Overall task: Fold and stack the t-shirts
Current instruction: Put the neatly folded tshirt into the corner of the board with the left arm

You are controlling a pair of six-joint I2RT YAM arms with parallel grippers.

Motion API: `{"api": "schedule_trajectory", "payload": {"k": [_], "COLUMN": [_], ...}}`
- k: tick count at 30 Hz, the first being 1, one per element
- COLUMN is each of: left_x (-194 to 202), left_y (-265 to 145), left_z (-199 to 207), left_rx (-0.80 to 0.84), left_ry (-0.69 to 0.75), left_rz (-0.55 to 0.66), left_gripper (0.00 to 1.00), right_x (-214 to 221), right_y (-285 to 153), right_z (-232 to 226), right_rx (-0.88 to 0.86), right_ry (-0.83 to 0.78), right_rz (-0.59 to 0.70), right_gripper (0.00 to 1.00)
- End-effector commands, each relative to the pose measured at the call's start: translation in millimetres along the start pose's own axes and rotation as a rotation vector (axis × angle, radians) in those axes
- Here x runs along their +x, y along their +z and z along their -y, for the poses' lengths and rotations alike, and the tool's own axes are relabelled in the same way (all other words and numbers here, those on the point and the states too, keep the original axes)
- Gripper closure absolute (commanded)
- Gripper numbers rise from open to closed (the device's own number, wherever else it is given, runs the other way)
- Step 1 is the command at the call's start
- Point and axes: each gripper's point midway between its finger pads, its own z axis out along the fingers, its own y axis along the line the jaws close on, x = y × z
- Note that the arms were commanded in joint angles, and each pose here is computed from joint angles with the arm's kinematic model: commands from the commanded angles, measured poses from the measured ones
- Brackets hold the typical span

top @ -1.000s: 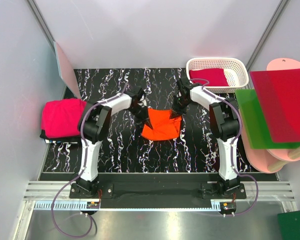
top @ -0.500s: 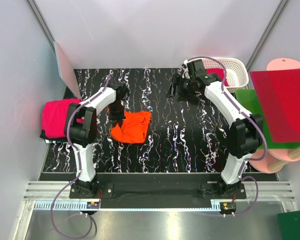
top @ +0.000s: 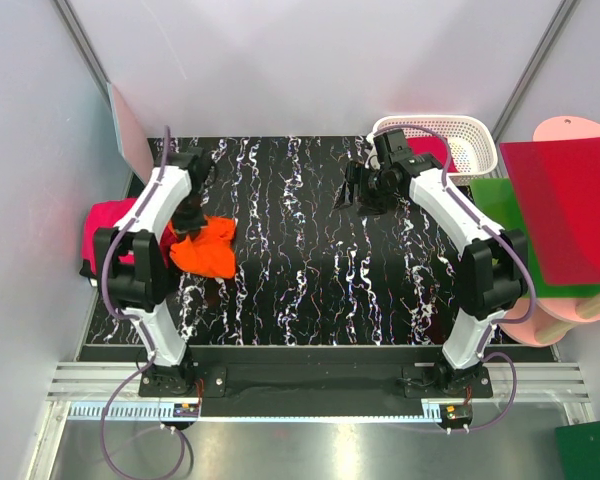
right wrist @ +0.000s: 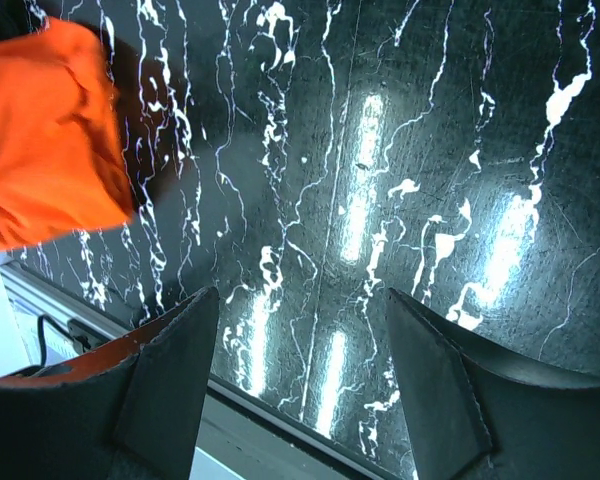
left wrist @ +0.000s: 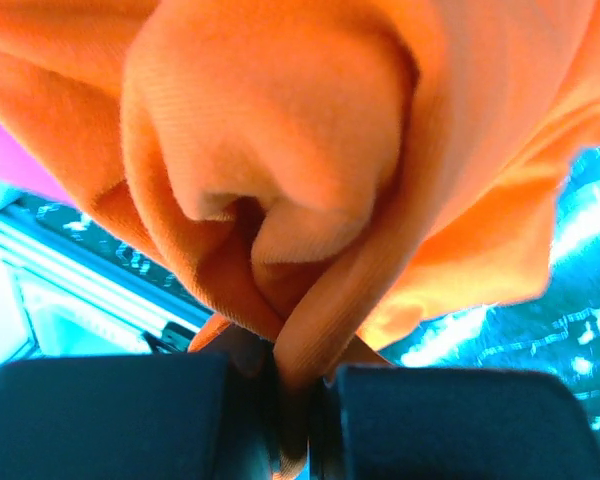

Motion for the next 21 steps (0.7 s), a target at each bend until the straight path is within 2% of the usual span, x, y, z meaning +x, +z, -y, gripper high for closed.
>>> {"api": "schedule_trajectory", "payload": {"k": [1,6,21], "left_x": [-23.8,-21.5,-55.8], "left_y": [-32.4,-36.7,-35.6], "left_z": [-38.2,-65.9,-112.2], "left_rx": [-0.056,-0.104,-0.013], "left_ry": [-0.107,-0.171,-0.36], "left_rz": [0.137,0.161,0.166], "left_gripper": [1.0,1.0,1.0], "right_x": [-1.3,1.5,11.2], "right_y": [-25.3,-23.6,-16.9], "right_z": [-16.8,-15.3,-9.9], "right_rx": [-0.048,-0.045,-0.034], "right_ry": [-0.061,-0.058,-0.021], "right_rz": [0.035,0.022,-0.016], "right_gripper": [0.25,0.25,0.25]}}
